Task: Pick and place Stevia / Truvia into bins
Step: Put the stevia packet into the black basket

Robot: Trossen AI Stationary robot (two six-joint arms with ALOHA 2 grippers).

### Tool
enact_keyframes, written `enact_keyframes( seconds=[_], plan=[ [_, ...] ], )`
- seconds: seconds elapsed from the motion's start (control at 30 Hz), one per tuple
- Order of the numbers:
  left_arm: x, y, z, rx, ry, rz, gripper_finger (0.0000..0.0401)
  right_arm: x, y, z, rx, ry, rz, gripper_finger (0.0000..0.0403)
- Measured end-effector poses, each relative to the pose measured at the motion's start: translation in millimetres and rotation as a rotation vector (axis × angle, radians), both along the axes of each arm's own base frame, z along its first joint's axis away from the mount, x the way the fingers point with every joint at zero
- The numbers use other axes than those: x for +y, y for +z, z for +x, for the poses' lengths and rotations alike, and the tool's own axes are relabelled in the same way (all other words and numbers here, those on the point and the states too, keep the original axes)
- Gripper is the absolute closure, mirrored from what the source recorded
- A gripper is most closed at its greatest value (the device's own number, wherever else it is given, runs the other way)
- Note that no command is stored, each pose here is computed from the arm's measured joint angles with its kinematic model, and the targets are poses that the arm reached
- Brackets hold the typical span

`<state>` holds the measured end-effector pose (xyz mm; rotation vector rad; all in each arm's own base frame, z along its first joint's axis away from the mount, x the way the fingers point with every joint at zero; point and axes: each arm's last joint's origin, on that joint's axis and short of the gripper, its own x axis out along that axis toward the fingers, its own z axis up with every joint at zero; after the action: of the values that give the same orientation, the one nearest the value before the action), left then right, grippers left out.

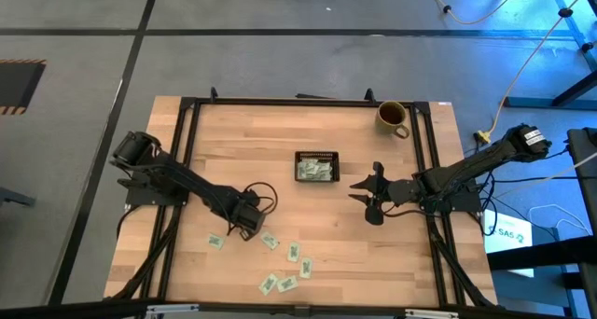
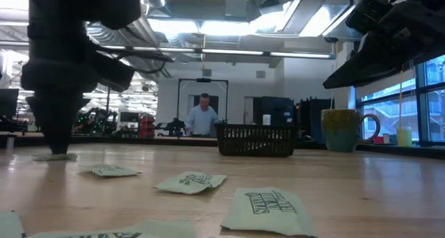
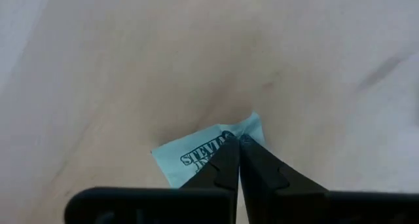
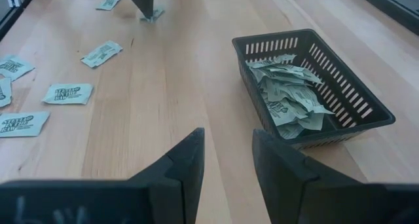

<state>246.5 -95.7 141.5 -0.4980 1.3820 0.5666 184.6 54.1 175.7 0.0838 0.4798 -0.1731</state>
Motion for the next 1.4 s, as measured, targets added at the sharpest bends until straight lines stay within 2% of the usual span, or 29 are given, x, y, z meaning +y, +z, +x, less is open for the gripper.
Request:
enact_keyframes(
  seconds=[0.13, 0.2, 0.33, 0.5, 0.67, 0.9, 1.03, 1.4],
  plan=[
    [-2.8, 20.2, 19.4, -0.087, -0.109, -0.016, 0.0398, 0.0, 0.0, 0.0, 0.0, 0.0, 0.0, 0.0272],
    [-0.8, 31.3, 29.6, -0.131, -0.164, 0.006, 0.0398, 0.0, 0.0, 0.0, 0.0, 0.0, 0.0, 0.0272],
    [8.1, 54.8, 57.4, -0.307, -0.281, 0.069, 0.0398, 0.0, 0.0, 0.0, 0.0, 0.0, 0.001, 0.0272],
    [32.0, 84.8, 90.3, -0.537, -0.398, 0.168, 0.0398, 0.0, 0.0, 0.0, 0.0, -0.001, 0.001, 0.0272],
    [65.8, 105.3, 112.4, -0.682, -0.499, 0.284, 0.0398, 0.0, 0.0, 0.0, -0.001, -0.001, 0.002, 0.0272],
    [107.6, 96.7, 127.9, -0.61, -0.501, 0.335, 0.0398, -0.2, -1.2, -0.4, 0.011, -0.004, 0.002, 0.0272],
    [123.7, 83.5, 133.9, -0.579, -0.485, 0.302, 0.0398, -0.2, -3.5, -0.3, 0.028, -0.004, -0.005, 0.0272],
    [135.5, 49.3, 143.2, -0.494, -0.479, 0.258, 0.0397, 1.4, -14.8, 4.1, 0.085, -0.005, -0.024, 0.0272]
  ],
)
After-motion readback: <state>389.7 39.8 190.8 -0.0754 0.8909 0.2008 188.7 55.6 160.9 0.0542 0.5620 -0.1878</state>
